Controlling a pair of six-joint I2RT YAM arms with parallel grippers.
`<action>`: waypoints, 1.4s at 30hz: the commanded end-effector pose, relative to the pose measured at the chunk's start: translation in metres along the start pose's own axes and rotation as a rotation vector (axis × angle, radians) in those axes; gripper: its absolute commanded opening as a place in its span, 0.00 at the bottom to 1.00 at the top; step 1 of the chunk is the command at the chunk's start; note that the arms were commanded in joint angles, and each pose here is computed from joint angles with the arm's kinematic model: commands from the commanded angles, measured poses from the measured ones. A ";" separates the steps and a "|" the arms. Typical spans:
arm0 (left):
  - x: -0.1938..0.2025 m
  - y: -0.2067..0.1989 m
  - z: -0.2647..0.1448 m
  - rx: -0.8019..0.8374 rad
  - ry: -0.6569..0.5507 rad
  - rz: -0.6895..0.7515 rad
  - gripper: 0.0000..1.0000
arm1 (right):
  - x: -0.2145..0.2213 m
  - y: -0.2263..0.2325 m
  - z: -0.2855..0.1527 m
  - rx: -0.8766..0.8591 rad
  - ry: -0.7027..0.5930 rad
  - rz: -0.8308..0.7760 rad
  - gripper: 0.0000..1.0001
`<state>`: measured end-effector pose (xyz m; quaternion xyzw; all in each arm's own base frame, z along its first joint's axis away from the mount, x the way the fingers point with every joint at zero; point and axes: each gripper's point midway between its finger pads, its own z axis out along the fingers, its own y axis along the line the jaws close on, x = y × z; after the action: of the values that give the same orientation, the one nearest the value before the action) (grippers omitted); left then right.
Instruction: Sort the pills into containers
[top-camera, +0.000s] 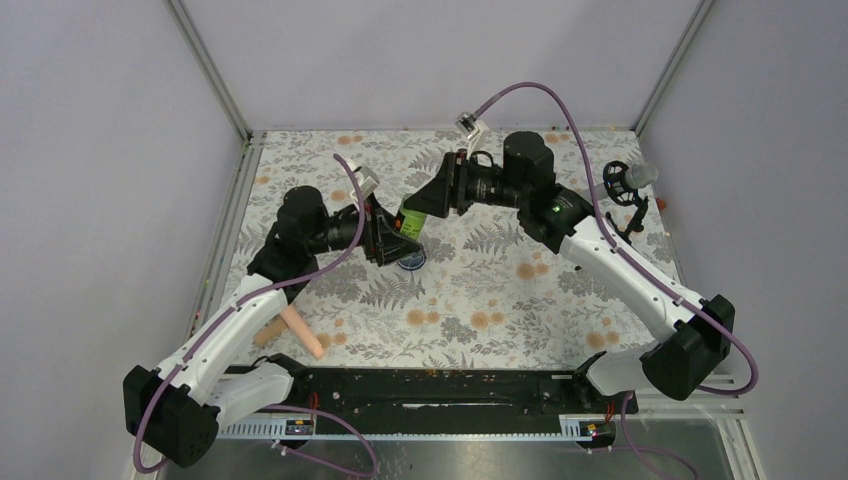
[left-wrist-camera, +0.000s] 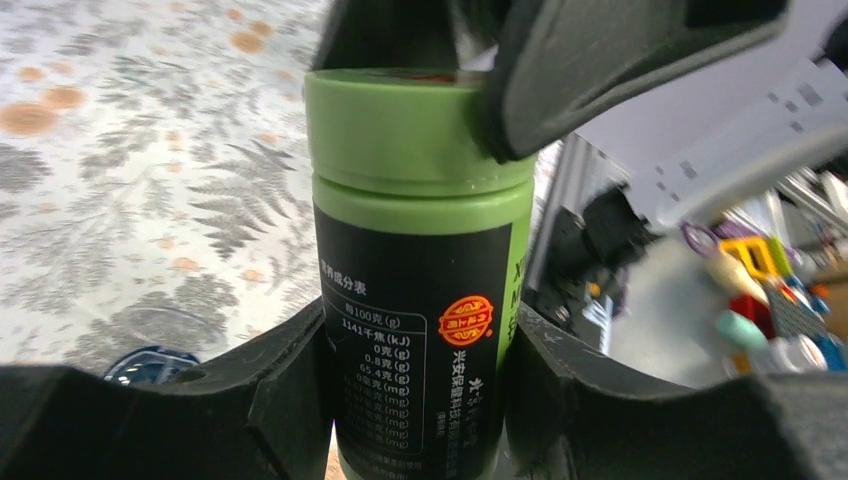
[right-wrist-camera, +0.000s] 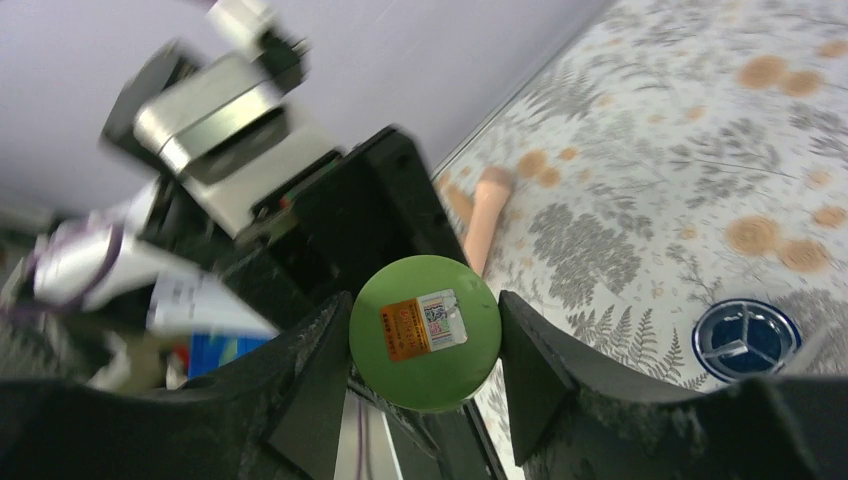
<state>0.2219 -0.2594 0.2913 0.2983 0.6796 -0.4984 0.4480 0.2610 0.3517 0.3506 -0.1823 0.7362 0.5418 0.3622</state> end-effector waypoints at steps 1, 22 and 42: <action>-0.016 -0.049 -0.008 0.251 0.033 0.082 0.00 | 0.049 0.056 -0.044 -0.467 0.267 -0.271 0.00; -0.029 -0.011 0.008 -0.051 -0.028 0.171 0.00 | -0.009 -0.003 -0.014 0.218 -0.115 0.163 0.74; 0.011 -0.084 -0.007 0.402 0.108 0.041 0.00 | 0.041 0.052 -0.058 -0.324 0.196 -0.368 0.35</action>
<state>0.1606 -0.2822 0.2941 0.3926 0.6302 -0.5687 0.3539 0.1917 0.3270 0.3418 -0.3636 0.6765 0.5565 0.3169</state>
